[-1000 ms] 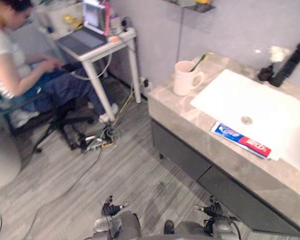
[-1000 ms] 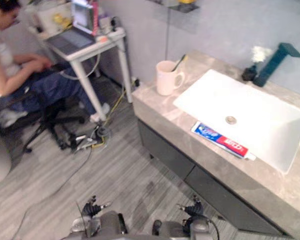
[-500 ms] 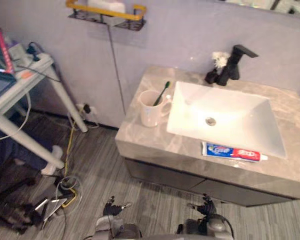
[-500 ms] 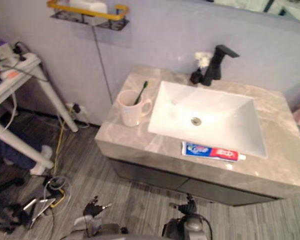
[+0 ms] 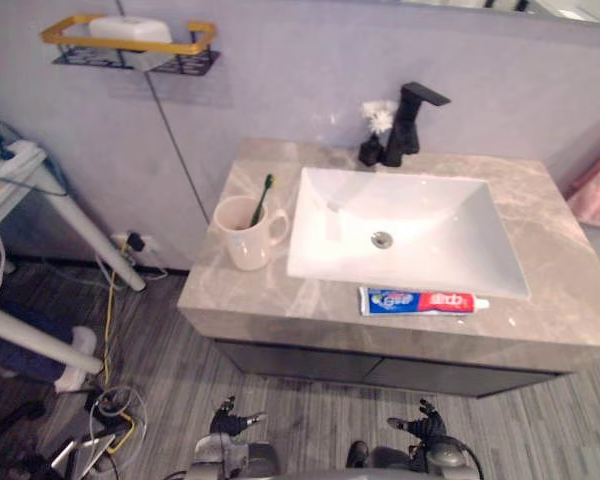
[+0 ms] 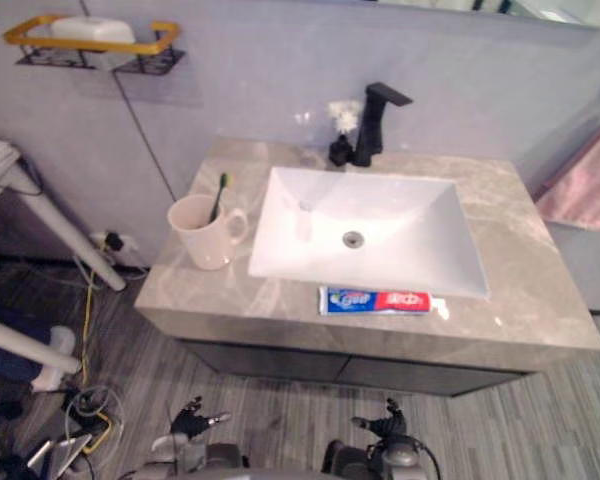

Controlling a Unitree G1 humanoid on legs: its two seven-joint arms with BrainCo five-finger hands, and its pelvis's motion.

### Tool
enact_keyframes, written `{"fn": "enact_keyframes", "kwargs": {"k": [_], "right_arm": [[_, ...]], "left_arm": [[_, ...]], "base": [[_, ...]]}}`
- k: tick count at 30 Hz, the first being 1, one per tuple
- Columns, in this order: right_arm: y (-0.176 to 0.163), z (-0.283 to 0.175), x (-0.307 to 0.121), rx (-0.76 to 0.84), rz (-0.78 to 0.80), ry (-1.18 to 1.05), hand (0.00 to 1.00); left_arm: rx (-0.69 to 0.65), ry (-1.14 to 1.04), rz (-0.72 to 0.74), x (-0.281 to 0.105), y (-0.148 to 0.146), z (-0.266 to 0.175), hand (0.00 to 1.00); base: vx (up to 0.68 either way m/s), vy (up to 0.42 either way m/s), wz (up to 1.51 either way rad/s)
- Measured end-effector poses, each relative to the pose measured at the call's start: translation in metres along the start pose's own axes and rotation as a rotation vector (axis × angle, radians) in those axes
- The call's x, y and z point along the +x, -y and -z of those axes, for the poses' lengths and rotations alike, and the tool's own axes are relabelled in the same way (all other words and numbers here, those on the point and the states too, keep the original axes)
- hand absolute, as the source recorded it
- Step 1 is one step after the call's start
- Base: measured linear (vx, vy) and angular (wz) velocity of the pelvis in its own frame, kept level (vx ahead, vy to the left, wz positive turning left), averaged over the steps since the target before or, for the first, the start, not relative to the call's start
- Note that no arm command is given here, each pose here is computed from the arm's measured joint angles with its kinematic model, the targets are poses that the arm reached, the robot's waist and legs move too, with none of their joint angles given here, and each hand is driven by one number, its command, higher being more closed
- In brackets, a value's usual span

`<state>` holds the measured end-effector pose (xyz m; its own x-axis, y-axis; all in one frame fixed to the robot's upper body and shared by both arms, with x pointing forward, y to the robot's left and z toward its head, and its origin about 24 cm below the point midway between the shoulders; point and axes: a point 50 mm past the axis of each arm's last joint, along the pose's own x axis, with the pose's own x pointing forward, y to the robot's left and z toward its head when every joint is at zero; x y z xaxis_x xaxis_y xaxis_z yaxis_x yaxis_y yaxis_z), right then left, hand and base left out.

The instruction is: Organize washtable

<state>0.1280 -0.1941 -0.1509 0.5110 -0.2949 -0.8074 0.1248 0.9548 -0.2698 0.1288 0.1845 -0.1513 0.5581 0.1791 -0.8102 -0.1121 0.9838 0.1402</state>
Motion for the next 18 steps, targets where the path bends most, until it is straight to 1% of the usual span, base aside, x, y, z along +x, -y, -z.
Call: {"fn": "enact_keyframes", "kwargs": {"k": [5,10,12,18], "right_arm": [[0.005,0.006,-0.001,0.025,0.012,-0.022,0.00],[0.006,0.010,-0.001,0.056,0.023,-0.037,0.00],[0.007,0.021,-0.003,0.061,0.026,-0.083,0.00],[0.007,0.021,-0.003,0.064,0.027,-0.084,0.00]], "left_arm": [[0.011,-0.010,0.013,-0.001,0.004,0.003,0.00],[0.009,-0.015,0.015,-0.001,0.005,0.004,0.00],[0.024,-0.057,0.034,-0.003,0.005,0.015,0.00],[0.023,-0.057,0.033,-0.003,0.004,0.015,0.00]], "base": [[0.02,0.129,-0.39],[0.08,0.116,0.05],[0.04,0.033,0.02],[0.00,0.000,0.01]]}}
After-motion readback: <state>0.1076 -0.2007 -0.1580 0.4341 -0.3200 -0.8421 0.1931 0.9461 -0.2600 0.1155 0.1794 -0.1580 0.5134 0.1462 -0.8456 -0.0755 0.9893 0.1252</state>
